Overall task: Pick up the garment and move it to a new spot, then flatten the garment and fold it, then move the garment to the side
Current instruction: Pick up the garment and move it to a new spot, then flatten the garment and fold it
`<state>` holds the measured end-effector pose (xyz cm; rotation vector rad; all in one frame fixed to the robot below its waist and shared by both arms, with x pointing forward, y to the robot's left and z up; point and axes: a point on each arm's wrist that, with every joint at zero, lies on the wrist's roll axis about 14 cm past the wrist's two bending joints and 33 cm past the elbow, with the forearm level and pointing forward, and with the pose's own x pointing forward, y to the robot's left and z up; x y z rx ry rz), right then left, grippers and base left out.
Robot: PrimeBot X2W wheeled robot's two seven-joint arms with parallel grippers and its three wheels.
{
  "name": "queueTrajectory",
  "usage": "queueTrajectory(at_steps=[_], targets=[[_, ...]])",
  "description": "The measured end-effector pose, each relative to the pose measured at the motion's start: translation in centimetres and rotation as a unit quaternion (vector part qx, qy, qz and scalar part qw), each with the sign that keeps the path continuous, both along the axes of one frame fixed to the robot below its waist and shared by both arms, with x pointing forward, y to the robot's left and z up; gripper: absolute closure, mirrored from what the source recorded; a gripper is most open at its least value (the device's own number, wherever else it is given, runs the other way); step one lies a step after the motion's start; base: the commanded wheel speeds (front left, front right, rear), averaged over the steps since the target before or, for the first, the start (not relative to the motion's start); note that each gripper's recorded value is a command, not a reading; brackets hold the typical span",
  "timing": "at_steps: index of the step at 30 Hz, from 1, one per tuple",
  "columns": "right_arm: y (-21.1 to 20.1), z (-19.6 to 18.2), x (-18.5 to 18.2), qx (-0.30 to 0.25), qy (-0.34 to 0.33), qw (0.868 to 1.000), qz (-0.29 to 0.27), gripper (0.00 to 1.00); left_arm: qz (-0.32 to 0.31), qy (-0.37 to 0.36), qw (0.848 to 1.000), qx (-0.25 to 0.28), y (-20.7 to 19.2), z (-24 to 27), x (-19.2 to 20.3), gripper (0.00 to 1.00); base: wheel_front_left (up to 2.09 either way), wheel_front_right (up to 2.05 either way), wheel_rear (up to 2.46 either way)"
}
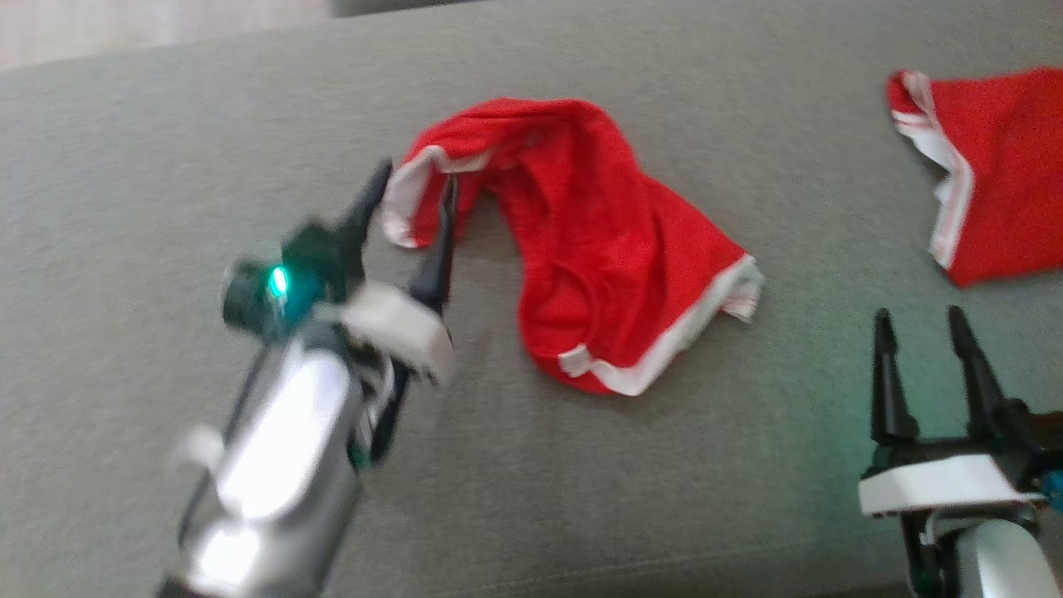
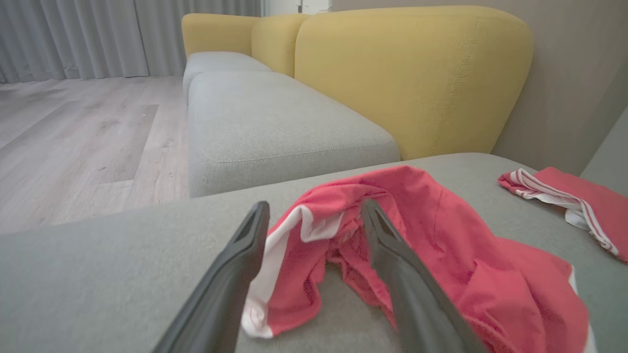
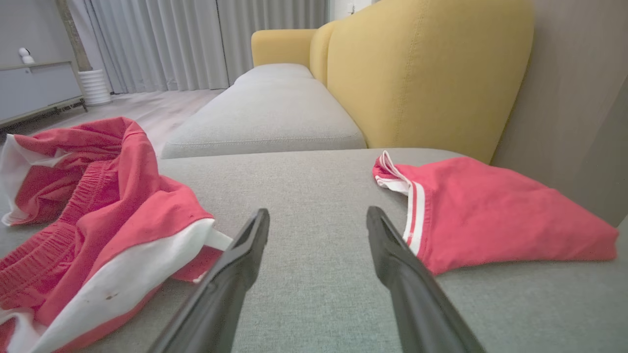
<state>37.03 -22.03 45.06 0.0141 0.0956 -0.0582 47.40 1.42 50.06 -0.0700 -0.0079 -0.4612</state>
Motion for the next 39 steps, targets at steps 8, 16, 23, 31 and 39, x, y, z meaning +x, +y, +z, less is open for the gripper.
queueTrajectory(at_steps=[8,16,23,31,39], targets=[[1.4,0.4,0.4,-0.006,-0.008,1.0,0.024,0.0,0.099,0.019,0.995,0.001,5.7,-1.7,-6.7,0.0,0.0,0.0,0.0],[3.2,-0.1,-0.9,0.006,0.002,0.999,0.052,0.0,0.219,0.062,0.974,0.009,12.9,-4.4,-13.8,0.0,0.0,0.0,0.0],[4.1,-0.7,-1.8,0.01,0.014,0.998,0.067,0.0,0.252,0.052,0.966,0.015,15.8,-4.1,-16.4,0.0,0.0,0.0,0.0],[4.1,-1.1,-2.5,0.014,0.021,0.998,0.066,0.0,0.248,0.038,0.968,0.006,16.0,-3.4,-17.0,0.0,0.0,0.0,0.0],[3.9,-1.5,-3.1,0.017,0.027,0.998,0.06,0.0,0.203,0.029,0.979,0.009,13.8,-2.9,-16.1,0.0,0.0,0.0,0.0]])
